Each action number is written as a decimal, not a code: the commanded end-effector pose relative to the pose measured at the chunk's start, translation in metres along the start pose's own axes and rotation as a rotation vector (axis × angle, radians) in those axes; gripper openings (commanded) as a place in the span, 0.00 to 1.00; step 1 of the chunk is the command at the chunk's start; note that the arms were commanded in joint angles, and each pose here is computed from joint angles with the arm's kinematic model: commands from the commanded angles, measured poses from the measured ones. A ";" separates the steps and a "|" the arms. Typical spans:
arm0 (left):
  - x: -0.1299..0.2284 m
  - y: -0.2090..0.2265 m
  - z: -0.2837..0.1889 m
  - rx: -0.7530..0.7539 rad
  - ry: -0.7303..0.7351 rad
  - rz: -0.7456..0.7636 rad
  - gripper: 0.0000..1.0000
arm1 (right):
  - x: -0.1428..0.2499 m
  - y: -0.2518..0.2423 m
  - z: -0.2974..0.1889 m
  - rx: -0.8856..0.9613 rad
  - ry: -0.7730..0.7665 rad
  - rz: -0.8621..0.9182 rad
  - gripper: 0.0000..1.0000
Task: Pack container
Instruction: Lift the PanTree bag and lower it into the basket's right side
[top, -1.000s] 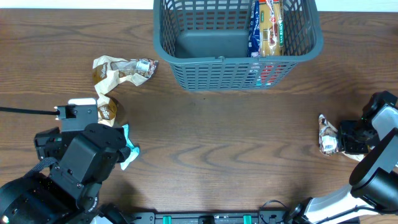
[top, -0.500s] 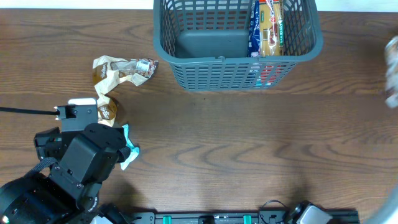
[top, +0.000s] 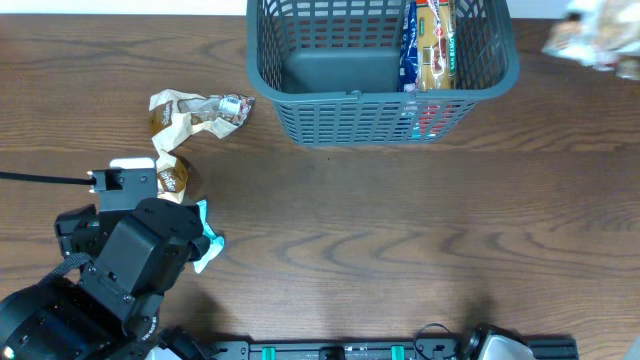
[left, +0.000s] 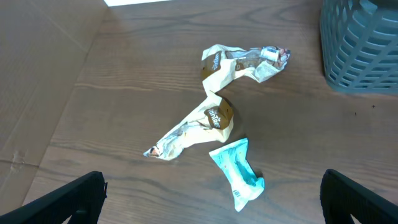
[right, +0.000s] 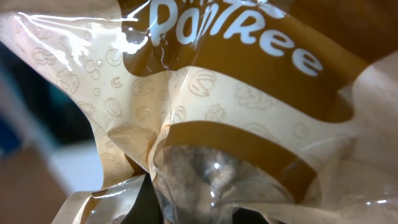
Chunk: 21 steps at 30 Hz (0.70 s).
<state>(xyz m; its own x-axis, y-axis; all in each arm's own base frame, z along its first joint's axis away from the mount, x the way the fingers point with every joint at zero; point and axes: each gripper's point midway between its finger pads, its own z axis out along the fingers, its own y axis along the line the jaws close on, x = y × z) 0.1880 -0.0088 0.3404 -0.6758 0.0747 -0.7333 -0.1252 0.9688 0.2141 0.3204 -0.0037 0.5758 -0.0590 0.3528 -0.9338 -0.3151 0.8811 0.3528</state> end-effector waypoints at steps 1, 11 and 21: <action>-0.002 0.001 -0.002 -0.002 -0.006 0.006 0.99 | 0.045 -0.011 0.041 -0.045 0.145 -0.109 0.01; -0.002 0.001 -0.002 -0.001 -0.006 0.006 0.98 | 0.159 -0.039 0.133 -0.001 0.430 -0.102 0.07; -0.002 0.001 -0.002 -0.001 -0.006 -0.021 0.98 | 0.255 -0.091 0.172 0.226 0.658 -0.160 0.10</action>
<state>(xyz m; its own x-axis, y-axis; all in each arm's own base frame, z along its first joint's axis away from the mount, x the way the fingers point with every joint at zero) 0.1879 -0.0088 0.3403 -0.6755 0.0700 -0.7340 -0.1283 0.9691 0.2105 0.4848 0.0801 0.3382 -0.5855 0.0426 -0.8095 -0.2603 0.9359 0.2375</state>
